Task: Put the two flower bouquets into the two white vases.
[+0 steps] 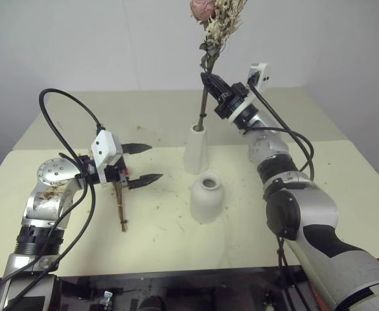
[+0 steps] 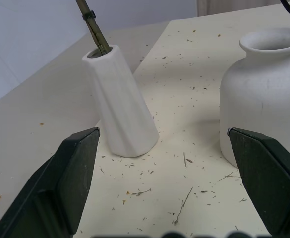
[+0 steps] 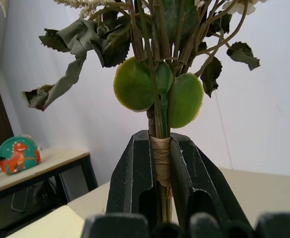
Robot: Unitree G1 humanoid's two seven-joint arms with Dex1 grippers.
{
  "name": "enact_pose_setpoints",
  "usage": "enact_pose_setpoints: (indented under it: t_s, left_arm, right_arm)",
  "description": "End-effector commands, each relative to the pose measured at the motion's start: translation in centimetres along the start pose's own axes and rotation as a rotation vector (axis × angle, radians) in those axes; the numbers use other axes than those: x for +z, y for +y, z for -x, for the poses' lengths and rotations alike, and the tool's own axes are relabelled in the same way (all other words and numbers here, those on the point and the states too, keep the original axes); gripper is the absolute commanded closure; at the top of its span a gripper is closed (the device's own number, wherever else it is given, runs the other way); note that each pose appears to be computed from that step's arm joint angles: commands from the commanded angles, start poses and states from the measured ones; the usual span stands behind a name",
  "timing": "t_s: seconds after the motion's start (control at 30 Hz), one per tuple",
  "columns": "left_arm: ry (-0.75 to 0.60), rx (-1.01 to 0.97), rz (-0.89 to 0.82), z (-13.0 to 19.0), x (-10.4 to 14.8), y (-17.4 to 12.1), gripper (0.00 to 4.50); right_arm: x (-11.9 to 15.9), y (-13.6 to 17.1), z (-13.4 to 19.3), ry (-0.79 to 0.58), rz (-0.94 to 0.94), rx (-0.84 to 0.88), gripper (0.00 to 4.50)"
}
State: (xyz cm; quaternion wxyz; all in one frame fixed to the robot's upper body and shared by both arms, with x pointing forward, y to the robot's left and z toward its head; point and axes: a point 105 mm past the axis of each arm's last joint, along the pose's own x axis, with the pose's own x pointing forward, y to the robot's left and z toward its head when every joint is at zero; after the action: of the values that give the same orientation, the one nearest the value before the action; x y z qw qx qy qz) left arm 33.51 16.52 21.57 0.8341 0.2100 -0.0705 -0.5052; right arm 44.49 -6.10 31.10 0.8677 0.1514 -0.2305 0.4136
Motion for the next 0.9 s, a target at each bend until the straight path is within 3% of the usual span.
enact_pose_setpoints:
  t_s: [0.03,0.67,0.9]
  left_arm:
    - [-0.025,0.019,-0.038,0.6,1.1,0.1,0.00]
    - [-0.001,0.040,-0.042,1.5,1.1,0.2,0.00]
    - [-0.001,0.046,-0.040,1.4,1.0,0.3,0.00]
  right_arm:
    - [1.1,0.4,-0.4,-0.041,0.045,0.017,4.28]
    - [-2.0,1.1,0.3,-0.003,0.038,0.022,4.28]
    - [-1.9,1.0,0.3,-0.012,0.059,0.013,4.28]
